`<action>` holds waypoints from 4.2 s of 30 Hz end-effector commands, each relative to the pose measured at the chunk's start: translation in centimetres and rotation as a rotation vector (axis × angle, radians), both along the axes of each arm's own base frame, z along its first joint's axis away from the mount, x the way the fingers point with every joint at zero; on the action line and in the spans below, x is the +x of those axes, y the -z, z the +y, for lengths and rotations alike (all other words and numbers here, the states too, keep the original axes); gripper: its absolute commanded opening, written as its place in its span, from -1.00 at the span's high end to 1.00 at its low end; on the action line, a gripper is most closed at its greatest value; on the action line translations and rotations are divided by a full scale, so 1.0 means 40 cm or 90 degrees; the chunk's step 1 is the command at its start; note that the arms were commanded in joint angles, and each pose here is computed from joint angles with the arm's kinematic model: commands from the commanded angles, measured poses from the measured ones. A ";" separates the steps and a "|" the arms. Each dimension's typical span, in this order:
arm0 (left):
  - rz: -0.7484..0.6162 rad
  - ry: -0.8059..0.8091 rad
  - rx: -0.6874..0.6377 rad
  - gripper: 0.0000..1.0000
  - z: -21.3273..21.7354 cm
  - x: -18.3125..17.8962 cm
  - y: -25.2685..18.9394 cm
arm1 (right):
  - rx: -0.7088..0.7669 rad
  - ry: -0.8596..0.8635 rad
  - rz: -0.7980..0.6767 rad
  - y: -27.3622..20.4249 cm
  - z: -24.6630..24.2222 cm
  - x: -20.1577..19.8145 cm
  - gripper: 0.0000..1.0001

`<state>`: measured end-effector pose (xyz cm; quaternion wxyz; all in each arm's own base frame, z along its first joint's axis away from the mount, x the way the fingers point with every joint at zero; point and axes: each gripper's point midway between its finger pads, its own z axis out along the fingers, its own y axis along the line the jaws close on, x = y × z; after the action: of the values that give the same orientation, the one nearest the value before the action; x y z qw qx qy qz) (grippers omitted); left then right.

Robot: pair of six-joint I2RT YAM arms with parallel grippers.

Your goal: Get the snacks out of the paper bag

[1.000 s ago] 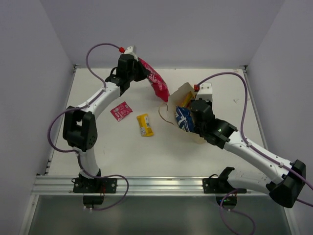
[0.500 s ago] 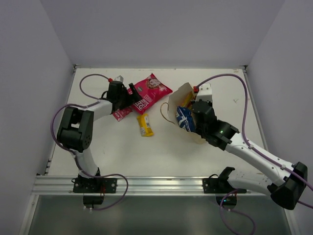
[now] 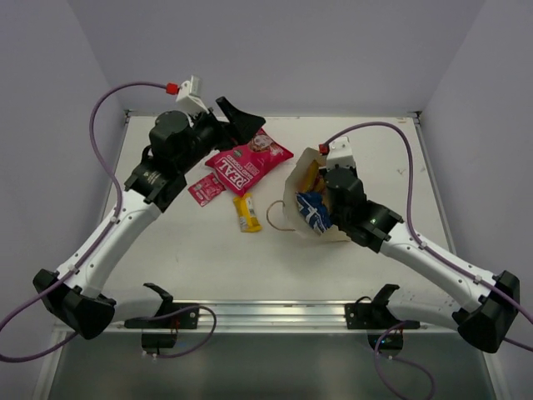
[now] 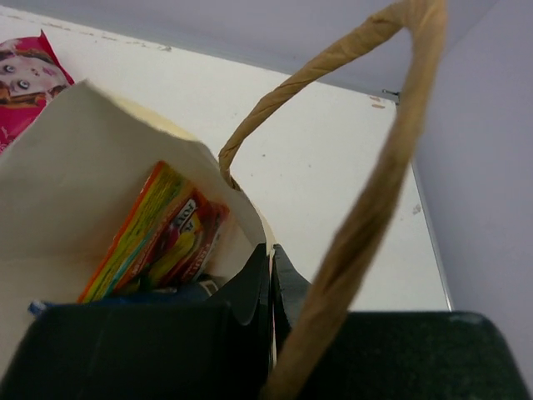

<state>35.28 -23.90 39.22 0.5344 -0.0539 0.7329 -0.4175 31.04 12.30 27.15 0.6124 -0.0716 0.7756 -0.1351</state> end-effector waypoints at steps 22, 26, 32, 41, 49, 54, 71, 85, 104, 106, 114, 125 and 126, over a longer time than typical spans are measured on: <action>0.288 0.093 -0.015 -0.67 -0.325 -0.297 0.306 | 0.009 0.023 -0.060 -0.108 0.038 0.057 1.00; 0.302 0.069 0.016 -0.69 -0.336 -0.274 0.359 | 0.014 0.015 -0.056 -0.099 0.048 0.050 1.00; 0.331 0.027 0.073 -0.76 -0.352 -0.232 0.445 | 0.025 0.008 -0.052 -0.091 0.060 0.041 1.00; 0.346 -0.023 0.081 -0.89 -0.375 -0.177 0.486 | 0.027 -0.003 -0.035 -0.058 0.101 0.031 1.00; 0.368 -0.070 0.118 -0.91 -0.366 -0.136 0.556 | 0.053 -0.020 -0.033 -0.059 0.128 0.028 1.00; 0.388 -0.085 0.142 -0.89 -0.367 -0.126 0.604 | 0.059 -0.028 -0.029 -0.055 0.135 0.024 1.00; 0.388 -0.079 0.152 0.82 -0.373 -0.099 0.638 | 0.056 -0.028 -0.014 -0.023 0.130 0.015 1.00; 0.202 -0.039 0.121 1.00 -0.276 -0.119 0.239 | -0.004 0.022 0.012 0.057 0.082 0.018 1.00; 0.077 -0.205 0.103 1.00 0.168 -0.094 -0.039 | -0.030 0.058 0.018 0.064 0.010 0.003 1.00; 0.073 -0.246 0.108 1.00 0.226 -0.074 -0.037 | -0.029 0.062 0.016 0.060 0.000 -0.003 1.00; 0.115 -0.410 0.091 1.00 0.444 0.056 0.182 | -0.005 0.046 0.019 0.044 -0.008 -0.023 1.00; 0.185 -0.562 -0.002 0.94 0.675 0.045 0.503 | 0.012 0.001 0.016 0.033 -0.008 -0.045 1.00; 0.199 -0.566 -0.007 0.72 0.680 0.036 0.527 | 0.015 -0.003 0.015 0.031 -0.005 -0.044 1.00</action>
<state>35.17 2.81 14.87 0.4784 -0.4185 0.7669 -0.0891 29.30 12.00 24.86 0.5894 -0.0777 0.7911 -0.1442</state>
